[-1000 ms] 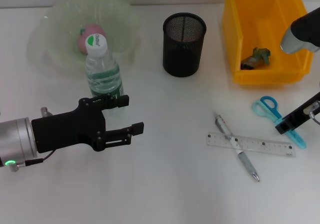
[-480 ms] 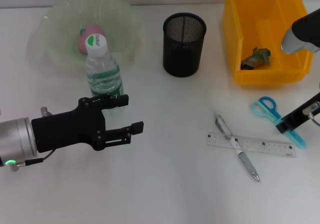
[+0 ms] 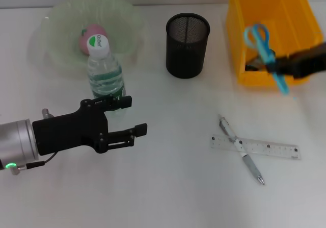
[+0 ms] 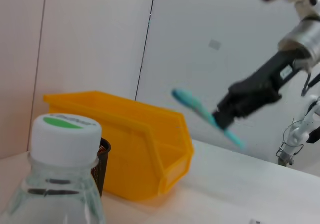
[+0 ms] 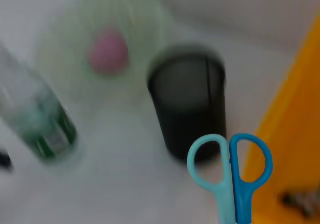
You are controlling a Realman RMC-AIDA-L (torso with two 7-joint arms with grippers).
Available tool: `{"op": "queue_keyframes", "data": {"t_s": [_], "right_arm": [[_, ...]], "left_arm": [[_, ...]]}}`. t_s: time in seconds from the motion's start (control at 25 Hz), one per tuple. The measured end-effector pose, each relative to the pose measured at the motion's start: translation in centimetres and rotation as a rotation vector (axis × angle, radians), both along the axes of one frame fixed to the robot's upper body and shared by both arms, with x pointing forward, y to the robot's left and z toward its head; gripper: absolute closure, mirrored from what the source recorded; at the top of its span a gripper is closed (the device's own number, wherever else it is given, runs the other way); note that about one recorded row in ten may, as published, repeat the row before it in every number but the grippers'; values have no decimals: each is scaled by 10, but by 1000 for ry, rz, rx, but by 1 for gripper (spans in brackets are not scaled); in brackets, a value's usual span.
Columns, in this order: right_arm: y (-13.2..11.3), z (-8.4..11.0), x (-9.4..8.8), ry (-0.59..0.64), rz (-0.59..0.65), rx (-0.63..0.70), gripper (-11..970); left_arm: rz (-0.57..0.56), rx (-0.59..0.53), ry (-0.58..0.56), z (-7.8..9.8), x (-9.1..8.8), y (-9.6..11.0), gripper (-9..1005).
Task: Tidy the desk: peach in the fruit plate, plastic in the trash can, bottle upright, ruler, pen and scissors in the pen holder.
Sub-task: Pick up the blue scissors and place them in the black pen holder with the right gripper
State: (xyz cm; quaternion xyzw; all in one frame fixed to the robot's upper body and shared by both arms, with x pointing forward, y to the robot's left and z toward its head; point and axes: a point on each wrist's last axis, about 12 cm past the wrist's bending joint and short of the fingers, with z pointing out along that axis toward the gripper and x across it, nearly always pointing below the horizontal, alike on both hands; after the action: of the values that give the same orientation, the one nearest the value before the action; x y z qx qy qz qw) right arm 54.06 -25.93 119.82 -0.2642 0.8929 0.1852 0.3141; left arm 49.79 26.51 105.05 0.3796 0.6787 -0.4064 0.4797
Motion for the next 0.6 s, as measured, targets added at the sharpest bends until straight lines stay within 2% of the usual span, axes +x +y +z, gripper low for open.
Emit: {"op": "queue_keyframes", "data": {"t_s": [0.04, 0.08, 0.12, 0.16, 0.2, 0.24, 0.28, 0.32, 0.36, 0.4, 0.44, 0.48, 0.56, 0.6], "right_arm": [[-10, 9, -3, -120, -7, 124, 760], [-10, 9, -3, -120, -7, 124, 760], [-17, 8, -1, -218, -14, 257, 759], [-21, -2, 6, -274, -29, 413, 759], [-21, -2, 6, -274, -29, 413, 758], [-20, -11, 12, -281, -40, 497, 758], [-20, -11, 12, -281, -40, 497, 758], [-14, -31, 27, -279, -57, 635, 758], [-14, -31, 27, -279, -57, 635, 759], [-6, -48, 42, -283, -68, 704, 759], [-6, -48, 42, -283, -68, 704, 759], [-1, -57, 49, -290, -76, 734, 759], [25, -84, 71, -304, -97, 770, 760], [25, -84, 71, -304, -97, 770, 760]], "left_arm": [[0, -1, 2, 0, 0, 0, 201], [0, -1, 2, 0, 0, 0, 201], [-1, -2, 1, 0, 0, -1, 201], [-2, -3, 1, -1, -1, -1, 201], [-2, -3, 1, -1, -1, -1, 201], [-2, -4, 2, -1, -1, -2, 201], [-2, -4, 2, -1, -1, -2, 201], [-6, -9, 3, -1, -1, -3, 201], [-6, -9, 3, -1, -1, -3, 201], [-9, -12, 2, 0, -1, -3, 201], [-15, -17, 1, 0, -2, -3, 201], [-21, -21, 0, 1, -2, -4, 201], [-27, -27, -3, 2, -2, -5, 201], [-27, -27, -3, 2, -1, -5, 201]]}}
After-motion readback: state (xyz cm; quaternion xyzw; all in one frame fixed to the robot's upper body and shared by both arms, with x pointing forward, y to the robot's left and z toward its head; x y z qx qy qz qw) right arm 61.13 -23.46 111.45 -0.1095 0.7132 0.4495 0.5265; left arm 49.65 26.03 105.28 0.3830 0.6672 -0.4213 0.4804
